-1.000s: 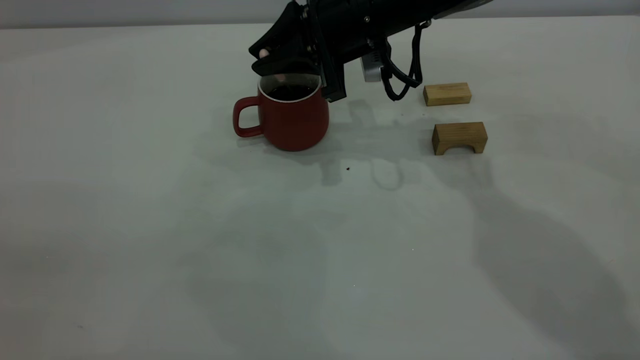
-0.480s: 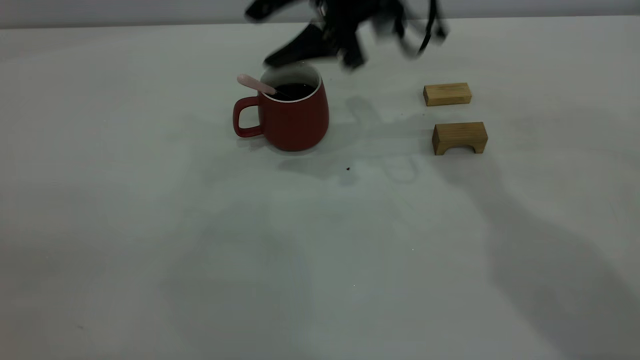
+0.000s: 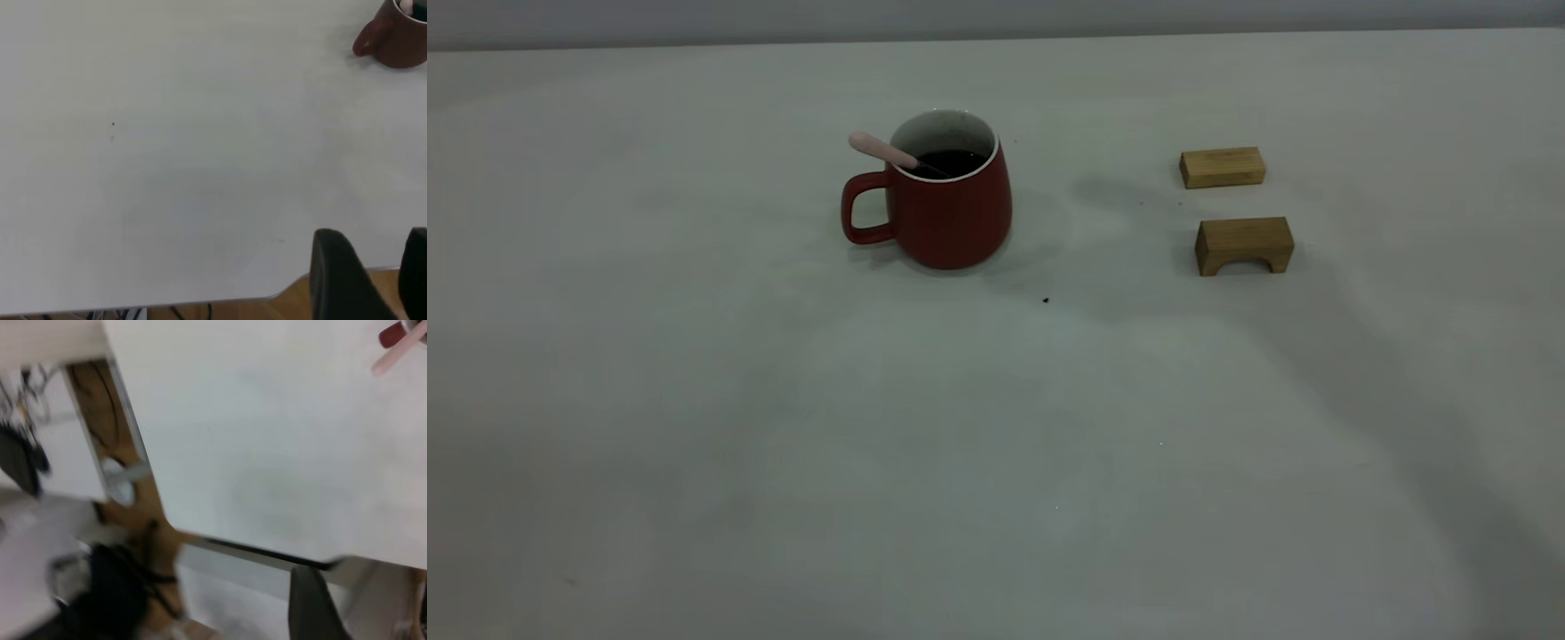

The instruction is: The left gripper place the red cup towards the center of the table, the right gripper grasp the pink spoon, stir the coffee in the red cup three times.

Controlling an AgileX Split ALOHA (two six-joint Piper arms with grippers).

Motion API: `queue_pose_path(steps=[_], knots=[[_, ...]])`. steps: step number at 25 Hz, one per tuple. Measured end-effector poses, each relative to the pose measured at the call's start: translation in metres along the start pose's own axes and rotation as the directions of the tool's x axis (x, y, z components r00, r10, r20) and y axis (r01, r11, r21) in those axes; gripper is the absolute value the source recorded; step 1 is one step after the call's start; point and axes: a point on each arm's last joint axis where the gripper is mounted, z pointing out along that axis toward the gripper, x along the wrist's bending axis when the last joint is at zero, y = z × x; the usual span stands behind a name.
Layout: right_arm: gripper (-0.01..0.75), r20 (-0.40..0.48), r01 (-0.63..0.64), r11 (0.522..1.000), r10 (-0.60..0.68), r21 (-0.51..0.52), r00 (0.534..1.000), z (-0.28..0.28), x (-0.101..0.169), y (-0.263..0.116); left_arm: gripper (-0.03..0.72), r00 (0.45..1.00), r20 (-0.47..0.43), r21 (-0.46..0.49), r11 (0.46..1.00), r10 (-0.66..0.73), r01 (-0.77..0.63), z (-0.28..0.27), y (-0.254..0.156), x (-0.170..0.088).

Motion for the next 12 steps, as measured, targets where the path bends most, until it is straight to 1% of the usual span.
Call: queue_pose_path(steps=[1, 3, 5, 7, 9, 10, 12], knots=[[0.396, 0.025, 0.074, 0.997, -0.074, 0.011, 0.997, -0.015, 0.005, -0.009, 0.299, 1.000, 0.000, 0.000, 1.000, 0.000, 0.000, 0.000, 0.000, 0.000], [0.365, 0.075, 0.205, 0.979, -0.204, -0.007, 0.976, -0.043, 0.014, -0.025, 0.299, 1.000, 0.000, 0.000, 1.000, 0.000, 0.000, 0.000, 0.000, 0.000], [0.336, 0.130, 0.304, 0.951, -0.295, -0.060, 0.947, -0.073, 0.022, -0.042, 0.299, 1.000, 0.000, 0.000, 1.000, 0.000, 0.000, 0.000, 0.000, 0.000], [0.306, 0.210, 0.405, 0.908, -0.377, -0.109, 0.902, -0.101, 0.025, -0.059, 0.299, 1.000, 0.000, 0.000, 1.000, 0.000, 0.000, 0.000, 0.000, 0.000], [0.279, 0.292, 0.500, 0.853, -0.445, -0.151, 0.847, -0.132, 0.025, -0.082, 0.299, 1.000, 0.000, 0.000, 1.000, 0.000, 0.000, 0.000, 0.000, 0.000], [0.265, 0.338, 0.537, 0.831, -0.468, -0.146, 0.816, -0.140, 0.019, -0.093, 0.299, 1.000, 0.000, 0.000, 1.000, 0.000, 0.000, 0.000, 0.000, 0.000], [0.242, 0.401, 0.588, 0.793, -0.491, -0.161, 0.773, -0.162, 0.008, -0.122, 0.299, 1.000, 0.000, 0.000, 1.000, 0.000, 0.000, 0.000, 0.000, 0.000]])
